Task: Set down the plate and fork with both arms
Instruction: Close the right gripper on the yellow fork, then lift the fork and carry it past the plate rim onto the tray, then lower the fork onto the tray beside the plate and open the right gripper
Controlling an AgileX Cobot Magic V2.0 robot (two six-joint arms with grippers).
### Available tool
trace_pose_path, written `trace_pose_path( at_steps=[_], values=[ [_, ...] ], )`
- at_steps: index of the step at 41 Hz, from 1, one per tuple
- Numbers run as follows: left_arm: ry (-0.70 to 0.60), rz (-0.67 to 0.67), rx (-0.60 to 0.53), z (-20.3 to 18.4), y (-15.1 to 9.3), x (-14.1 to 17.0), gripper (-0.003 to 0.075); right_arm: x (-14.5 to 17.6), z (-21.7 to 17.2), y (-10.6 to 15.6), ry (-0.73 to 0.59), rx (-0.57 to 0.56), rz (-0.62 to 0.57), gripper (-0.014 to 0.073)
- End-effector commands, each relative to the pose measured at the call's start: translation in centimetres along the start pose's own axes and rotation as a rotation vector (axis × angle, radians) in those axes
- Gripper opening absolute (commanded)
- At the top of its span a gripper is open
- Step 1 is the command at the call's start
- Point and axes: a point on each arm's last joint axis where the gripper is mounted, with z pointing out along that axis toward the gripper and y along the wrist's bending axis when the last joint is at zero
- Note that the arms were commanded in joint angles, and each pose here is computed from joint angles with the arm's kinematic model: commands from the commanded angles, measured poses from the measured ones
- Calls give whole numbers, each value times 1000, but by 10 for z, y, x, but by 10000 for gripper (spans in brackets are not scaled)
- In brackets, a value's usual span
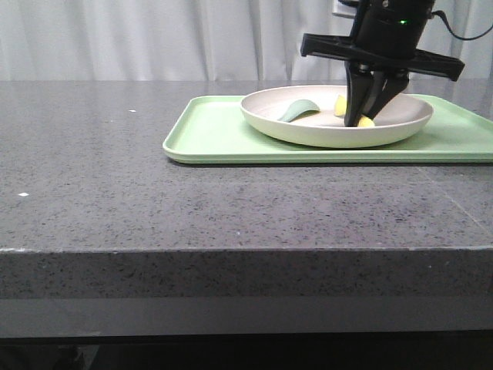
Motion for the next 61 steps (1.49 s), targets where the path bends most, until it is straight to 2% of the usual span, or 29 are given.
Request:
trace_pose_path(
  at_steps=[1, 7, 13, 22, 30, 43, 53, 56, 61],
  values=[
    [-110, -19, 5, -1, -1, -17, -18, -9, -42, 6, -107, -49, -6, -27],
    [-110, -19, 5, -1, -1, -17, -18, -19, -64, 0, -140, -42, -6, -27],
    [-110, -19, 5, -1, -1, -17, -18, -31, -84, -25, -159, 19, 1, -27],
    [-107, -19, 5, -1, -1, -16, -18, -41, -91, -74, -147, 83, 31, -27],
    [-107, -19, 5, -1, -1, -16, -18, -45, -82, -95, -117, 120, 30, -27],
    [-107, -19, 5, -1, -1, -16, -18, -46, -45, -102, 9, 141, 39, -27],
    [-107, -19, 5, -1, -1, -16, -18, -44, -41, -102, 40, 146, 28, -15],
    [-107, -19, 5, -1, -1, -16, -18, -44, -41, -102, 45, 145, 23, 29],
    [-107, -19, 5, -1, -1, -16, -18, -44, -41, -101, 46, 133, 26, 162]
  ],
)
